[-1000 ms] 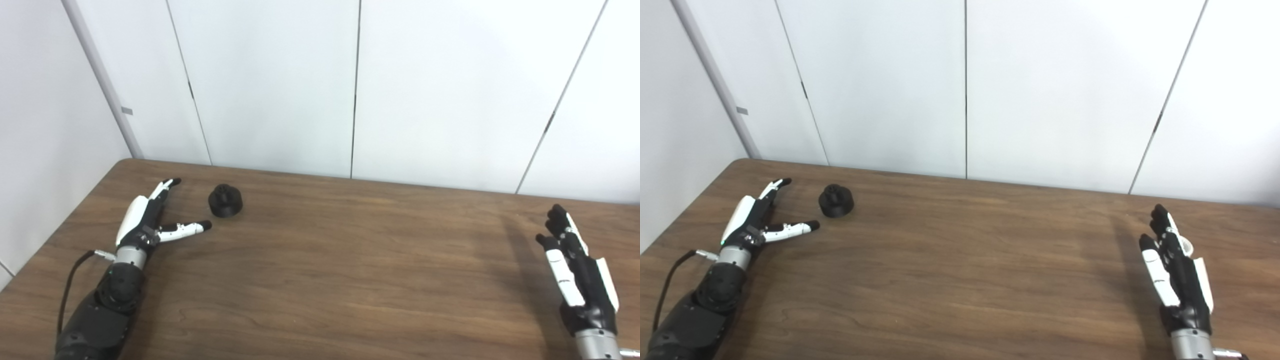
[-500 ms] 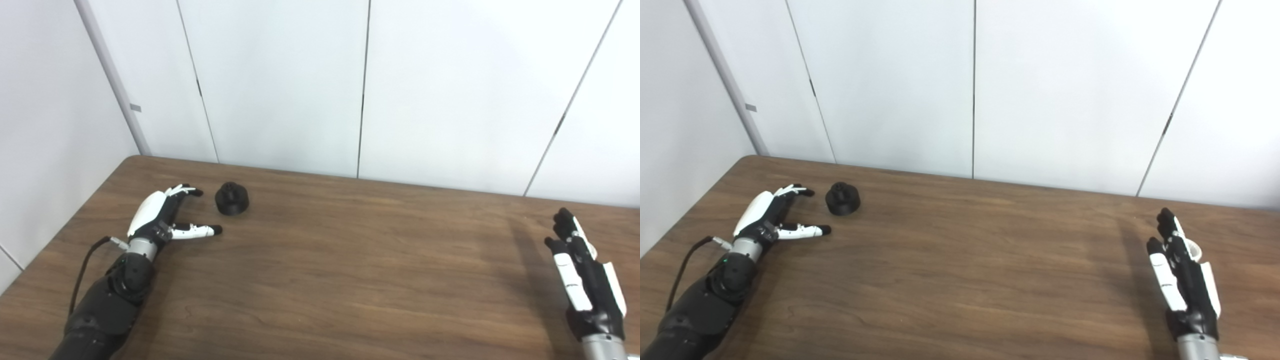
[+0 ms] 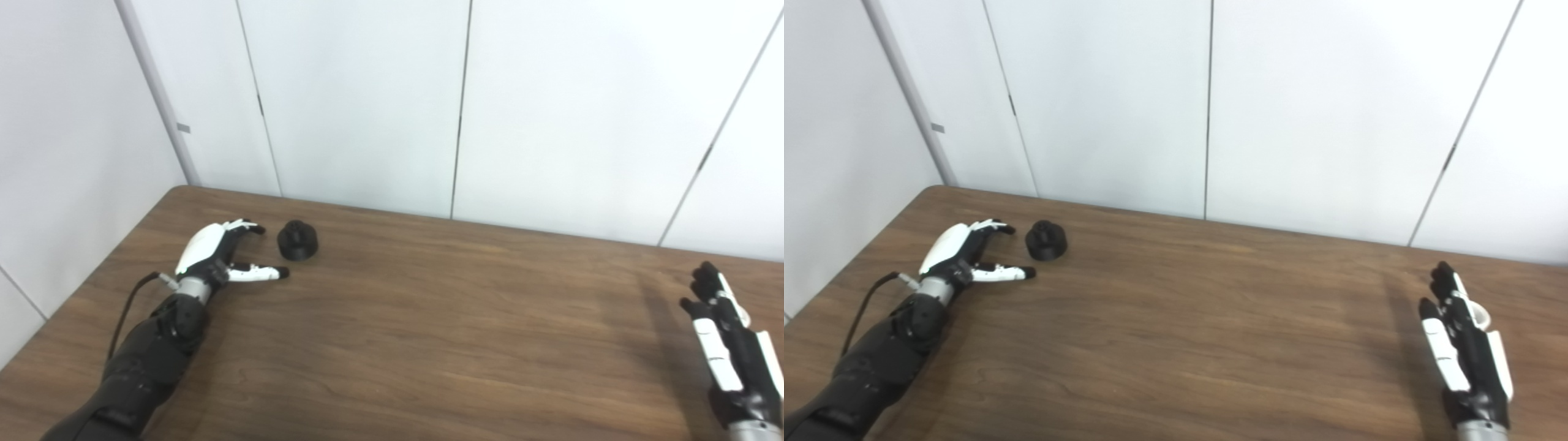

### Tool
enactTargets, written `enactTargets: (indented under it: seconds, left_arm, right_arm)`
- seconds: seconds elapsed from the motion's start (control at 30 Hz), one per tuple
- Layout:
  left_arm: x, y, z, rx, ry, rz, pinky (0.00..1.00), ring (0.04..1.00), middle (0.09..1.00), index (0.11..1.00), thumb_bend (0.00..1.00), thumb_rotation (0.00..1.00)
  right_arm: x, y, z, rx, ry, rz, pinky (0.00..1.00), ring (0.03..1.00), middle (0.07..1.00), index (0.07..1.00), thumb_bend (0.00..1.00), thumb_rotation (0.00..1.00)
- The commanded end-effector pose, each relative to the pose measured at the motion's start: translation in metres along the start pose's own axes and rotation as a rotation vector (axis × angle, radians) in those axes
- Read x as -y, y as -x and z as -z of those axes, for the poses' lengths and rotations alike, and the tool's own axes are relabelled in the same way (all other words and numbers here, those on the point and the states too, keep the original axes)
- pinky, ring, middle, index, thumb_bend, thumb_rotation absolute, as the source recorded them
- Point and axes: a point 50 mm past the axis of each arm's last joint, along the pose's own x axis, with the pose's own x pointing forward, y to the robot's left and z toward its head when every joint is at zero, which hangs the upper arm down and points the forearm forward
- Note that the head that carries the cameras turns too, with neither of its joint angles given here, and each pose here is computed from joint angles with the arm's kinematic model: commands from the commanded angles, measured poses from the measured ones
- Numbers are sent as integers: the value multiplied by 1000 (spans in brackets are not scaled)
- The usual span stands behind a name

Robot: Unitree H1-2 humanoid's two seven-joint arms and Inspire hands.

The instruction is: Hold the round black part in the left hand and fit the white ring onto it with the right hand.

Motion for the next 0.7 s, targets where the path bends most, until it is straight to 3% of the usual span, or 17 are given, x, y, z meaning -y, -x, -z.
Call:
enactTargets:
  seconds: [0.0,0.67]
  left_arm:
    - [-12,-14,-13,22,-30,1,1000,979,933,791,992,349]
    - [2,-32,-36,57,-45,73,995,970,915,775,982,349]
  right_arm:
    - [-5,40,32,-131,-45,14,951,989,970,974,338,754]
    - [-9,45,26,-127,-16,20,904,965,962,955,332,755]
